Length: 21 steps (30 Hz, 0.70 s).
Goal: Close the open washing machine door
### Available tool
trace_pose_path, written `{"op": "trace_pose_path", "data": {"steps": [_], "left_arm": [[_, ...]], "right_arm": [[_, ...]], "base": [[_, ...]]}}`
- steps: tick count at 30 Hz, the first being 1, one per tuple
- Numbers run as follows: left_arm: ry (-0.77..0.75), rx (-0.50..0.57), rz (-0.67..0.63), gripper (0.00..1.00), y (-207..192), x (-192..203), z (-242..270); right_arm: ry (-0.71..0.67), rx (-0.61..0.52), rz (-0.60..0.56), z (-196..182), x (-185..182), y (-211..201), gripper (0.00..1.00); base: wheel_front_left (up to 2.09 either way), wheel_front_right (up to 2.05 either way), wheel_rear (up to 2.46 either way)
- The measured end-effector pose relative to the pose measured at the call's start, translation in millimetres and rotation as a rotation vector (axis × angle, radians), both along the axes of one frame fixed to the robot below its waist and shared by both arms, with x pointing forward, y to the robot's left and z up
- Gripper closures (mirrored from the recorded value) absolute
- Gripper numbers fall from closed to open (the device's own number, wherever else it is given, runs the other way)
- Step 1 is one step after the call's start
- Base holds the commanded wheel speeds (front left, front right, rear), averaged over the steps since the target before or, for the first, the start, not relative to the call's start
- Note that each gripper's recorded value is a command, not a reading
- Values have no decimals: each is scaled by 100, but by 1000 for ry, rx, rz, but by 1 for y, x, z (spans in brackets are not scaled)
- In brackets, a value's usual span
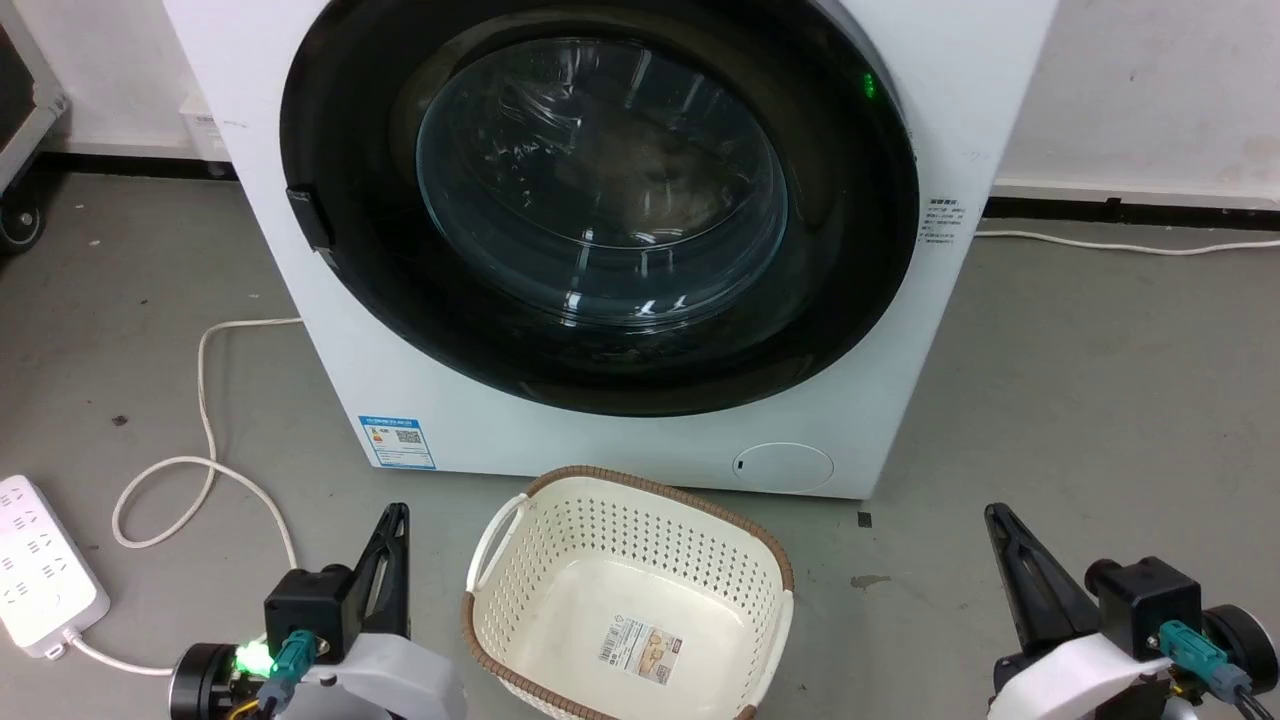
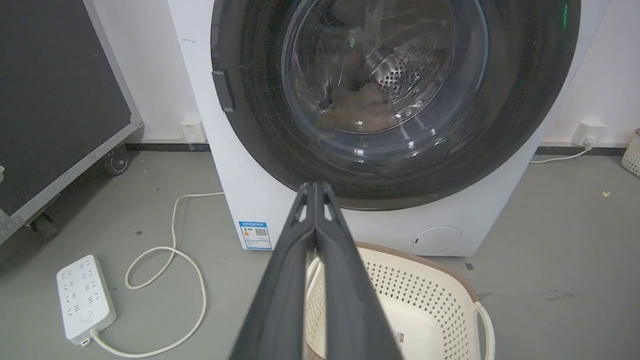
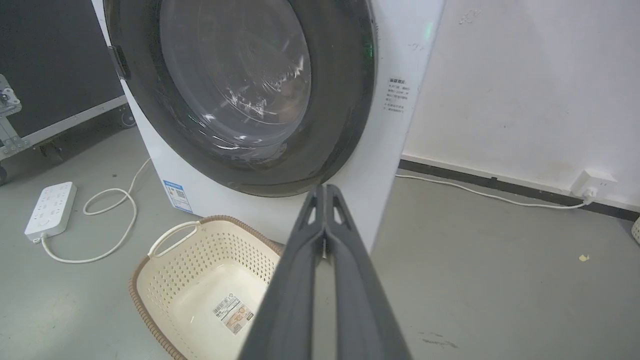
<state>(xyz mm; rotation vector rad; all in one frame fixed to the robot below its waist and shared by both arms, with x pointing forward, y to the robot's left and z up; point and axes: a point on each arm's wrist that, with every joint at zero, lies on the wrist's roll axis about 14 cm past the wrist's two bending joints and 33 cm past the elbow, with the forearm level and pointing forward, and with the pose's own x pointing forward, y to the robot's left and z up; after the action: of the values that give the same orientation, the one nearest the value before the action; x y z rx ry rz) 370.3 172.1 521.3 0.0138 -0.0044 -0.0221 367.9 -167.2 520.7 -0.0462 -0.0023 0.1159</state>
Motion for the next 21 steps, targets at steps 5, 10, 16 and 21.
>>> {"op": "trace_pose_path", "data": {"steps": [5,10,16,21], "left_arm": [[2,9,3,100,1,0,1],[2,14,6,100,1,1,3],[4,23,12,100,3,1,4],[10,30,16,100,4,2,4]], "right_arm": [[6,0,3,0,0,1,100],[12,-1,5,0,0,2,100],[18,-2,9,0,0,4,100],[23,-2,12,0,0,5,100]], "base": [[0,0,0],[0,0,0],[0,0,0],[0,0,0]]}}
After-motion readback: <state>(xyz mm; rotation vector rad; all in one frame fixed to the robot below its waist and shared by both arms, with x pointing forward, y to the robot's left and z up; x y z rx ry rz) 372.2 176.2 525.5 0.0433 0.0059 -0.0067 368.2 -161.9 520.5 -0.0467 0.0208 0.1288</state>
